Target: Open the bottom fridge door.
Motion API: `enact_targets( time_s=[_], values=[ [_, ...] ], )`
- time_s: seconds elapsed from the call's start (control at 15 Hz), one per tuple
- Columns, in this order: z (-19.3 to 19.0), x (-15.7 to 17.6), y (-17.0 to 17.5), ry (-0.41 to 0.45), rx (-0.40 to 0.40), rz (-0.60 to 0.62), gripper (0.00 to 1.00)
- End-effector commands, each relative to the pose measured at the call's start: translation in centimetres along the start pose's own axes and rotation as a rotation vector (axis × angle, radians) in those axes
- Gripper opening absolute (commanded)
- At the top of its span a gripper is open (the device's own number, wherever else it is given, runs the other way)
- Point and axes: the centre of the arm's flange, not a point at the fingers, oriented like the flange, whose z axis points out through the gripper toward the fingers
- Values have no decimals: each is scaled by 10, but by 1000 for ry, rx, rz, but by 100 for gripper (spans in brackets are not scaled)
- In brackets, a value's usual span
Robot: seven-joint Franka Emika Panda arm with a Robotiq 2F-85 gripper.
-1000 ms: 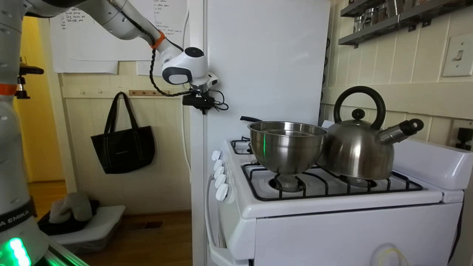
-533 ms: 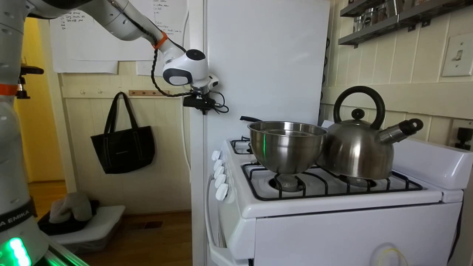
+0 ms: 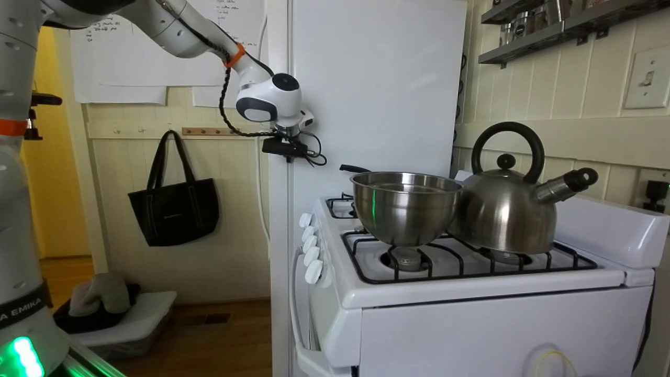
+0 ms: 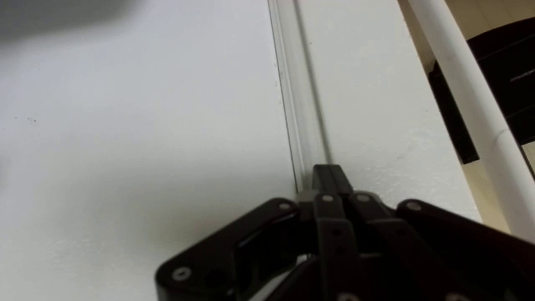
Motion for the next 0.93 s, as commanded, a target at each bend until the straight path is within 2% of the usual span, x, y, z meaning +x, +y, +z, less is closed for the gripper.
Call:
enact_targets(
  time_s=[0.0,0.6,0.87],
  values=[
    [34,5,-49,-2,148,-24,0],
    [33,-1,-76,36,156,-65,0],
    [41,-4,-110,37,238,-106,0]
  ],
)
